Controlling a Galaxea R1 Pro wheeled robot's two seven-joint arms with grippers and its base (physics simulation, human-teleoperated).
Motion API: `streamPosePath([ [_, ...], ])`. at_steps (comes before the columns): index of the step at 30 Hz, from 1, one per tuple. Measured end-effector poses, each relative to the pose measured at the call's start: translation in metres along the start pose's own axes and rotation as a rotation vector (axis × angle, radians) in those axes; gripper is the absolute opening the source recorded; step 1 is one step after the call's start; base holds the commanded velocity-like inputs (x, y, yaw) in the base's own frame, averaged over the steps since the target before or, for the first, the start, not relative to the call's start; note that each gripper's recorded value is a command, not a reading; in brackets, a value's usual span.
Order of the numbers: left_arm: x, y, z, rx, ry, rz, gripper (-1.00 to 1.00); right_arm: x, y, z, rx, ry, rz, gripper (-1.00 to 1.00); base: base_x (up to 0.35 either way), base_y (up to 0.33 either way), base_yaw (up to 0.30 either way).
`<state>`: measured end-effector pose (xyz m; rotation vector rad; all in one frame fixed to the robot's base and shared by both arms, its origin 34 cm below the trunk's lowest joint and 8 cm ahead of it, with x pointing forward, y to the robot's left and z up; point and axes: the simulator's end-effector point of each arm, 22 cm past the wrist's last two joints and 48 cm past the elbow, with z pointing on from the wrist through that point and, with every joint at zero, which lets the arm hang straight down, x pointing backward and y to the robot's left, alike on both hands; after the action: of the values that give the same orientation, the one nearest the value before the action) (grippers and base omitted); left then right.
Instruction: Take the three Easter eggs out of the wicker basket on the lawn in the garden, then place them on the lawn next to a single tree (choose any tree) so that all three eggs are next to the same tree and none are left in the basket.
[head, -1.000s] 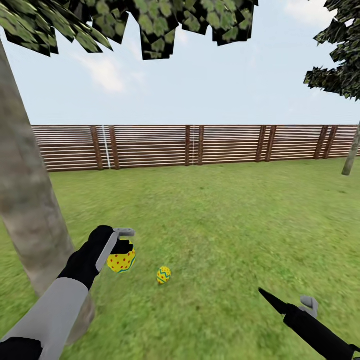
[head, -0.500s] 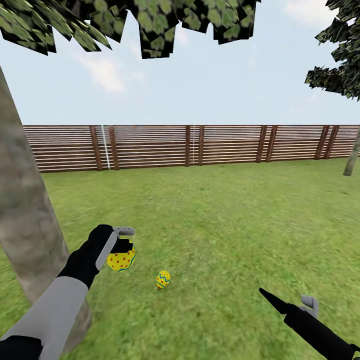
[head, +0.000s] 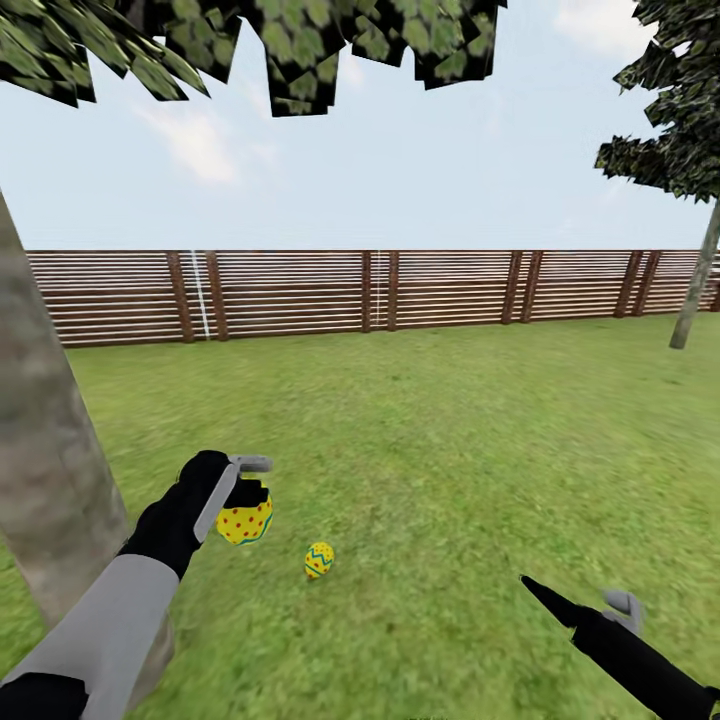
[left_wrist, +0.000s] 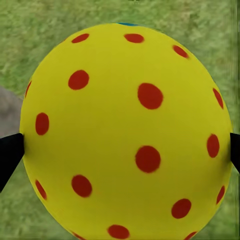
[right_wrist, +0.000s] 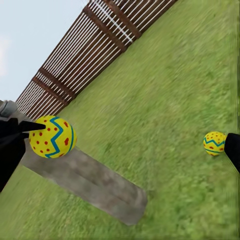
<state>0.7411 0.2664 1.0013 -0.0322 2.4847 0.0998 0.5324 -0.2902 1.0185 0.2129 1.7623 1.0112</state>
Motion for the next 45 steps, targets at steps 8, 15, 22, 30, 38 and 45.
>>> streamPosePath([
  [8,0.0003,-0.0014,0.0001,0.002,0.001,0.0,-1.0,0.0005,-0.0008,-0.0002,0.001,0.002,0.002,1.0,0.0,0.0,-0.27],
  [15,0.0006,-0.0015,0.0001,0.002,0.001,0.0,-1.0,0.0007,-0.0013,-0.0002,0.003,0.002,0.003,1.0,0.0,0.0,-0.272],
  [22,0.0006,-0.0013,0.0001,0.001,0.001,0.001,-1.0,0.0008,-0.0013,-0.0002,0.003,0.003,0.004,1.0,0.0,-0.007,-0.272],
  [30,0.0008,-0.0009,0.0003,-0.001,0.001,0.001,-1.0,0.0009,-0.0014,-0.0001,0.003,0.003,0.004,1.0,0.0,-0.08,-0.272],
  [38,0.0009,-0.0006,0.0003,-0.002,0.001,0.001,-1.0,0.0009,-0.0014,-0.0002,0.003,0.003,0.004,1.0,0.0,-0.091,-0.272],
  [45,0.0008,-0.0017,0.0002,0.0,0.001,0.001,-1.0,0.0009,-0.0015,-0.0002,0.004,0.003,0.005,1.0,0.0,-0.093,-0.272],
])
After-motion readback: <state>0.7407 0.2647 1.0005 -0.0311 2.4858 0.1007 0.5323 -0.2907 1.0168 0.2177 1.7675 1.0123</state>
